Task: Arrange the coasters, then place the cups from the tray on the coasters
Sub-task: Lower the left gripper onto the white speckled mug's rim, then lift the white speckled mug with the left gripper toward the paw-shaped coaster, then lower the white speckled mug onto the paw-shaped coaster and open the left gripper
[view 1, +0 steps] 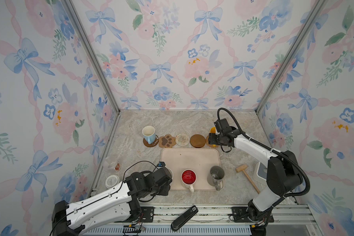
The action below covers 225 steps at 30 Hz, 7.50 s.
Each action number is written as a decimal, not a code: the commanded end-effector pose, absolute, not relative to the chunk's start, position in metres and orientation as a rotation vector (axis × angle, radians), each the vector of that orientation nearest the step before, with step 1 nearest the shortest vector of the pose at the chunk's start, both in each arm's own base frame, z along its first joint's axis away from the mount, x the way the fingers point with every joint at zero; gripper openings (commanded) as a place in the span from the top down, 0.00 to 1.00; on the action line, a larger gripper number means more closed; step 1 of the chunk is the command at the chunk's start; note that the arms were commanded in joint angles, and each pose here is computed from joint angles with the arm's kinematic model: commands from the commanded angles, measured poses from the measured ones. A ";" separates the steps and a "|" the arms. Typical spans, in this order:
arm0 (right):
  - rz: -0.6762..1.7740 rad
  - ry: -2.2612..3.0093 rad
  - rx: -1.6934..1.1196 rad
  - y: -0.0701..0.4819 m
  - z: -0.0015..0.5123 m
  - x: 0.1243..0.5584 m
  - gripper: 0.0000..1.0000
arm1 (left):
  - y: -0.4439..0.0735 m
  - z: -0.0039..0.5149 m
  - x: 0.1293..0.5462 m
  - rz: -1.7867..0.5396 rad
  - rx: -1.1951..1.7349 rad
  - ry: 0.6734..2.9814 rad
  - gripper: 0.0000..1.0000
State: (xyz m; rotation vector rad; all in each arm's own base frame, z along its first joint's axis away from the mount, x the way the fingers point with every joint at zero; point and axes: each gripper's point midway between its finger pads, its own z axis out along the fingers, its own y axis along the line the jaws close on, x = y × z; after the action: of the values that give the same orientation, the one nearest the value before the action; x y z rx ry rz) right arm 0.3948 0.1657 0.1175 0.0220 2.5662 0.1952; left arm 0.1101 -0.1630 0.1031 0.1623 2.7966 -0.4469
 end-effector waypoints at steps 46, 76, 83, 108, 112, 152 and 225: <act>0.222 2.572 -0.013 0.172 0.115 0.390 0.29 | -0.139 0.063 0.138 -0.210 0.009 2.797 0.79; 0.246 2.565 -0.027 0.176 0.117 0.389 0.30 | -0.157 0.109 0.196 -0.078 0.088 2.612 1.00; 0.255 2.564 -0.029 0.177 0.118 0.389 0.30 | -0.159 0.119 0.212 -0.068 0.078 2.553 1.00; 0.305 2.544 -0.054 0.187 0.122 0.391 0.30 | -0.168 0.164 0.305 -0.131 0.076 2.353 1.00; 0.324 2.539 -0.061 0.190 0.123 0.391 0.30 | -0.169 0.168 0.320 -0.136 0.079 2.339 1.00; 0.326 2.572 -0.085 0.197 0.113 0.395 0.30 | -0.148 0.149 0.419 -0.137 0.078 2.346 1.00; 0.329 2.582 -0.087 0.198 0.109 0.396 0.30 | -0.152 0.114 0.411 -0.178 0.088 2.452 0.68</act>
State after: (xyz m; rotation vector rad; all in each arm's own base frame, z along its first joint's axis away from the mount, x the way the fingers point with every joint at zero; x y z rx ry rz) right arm 0.3932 0.1899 0.1065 -0.0563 2.5869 0.3137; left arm 0.3986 -0.1486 0.0887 0.1071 2.5318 -0.1407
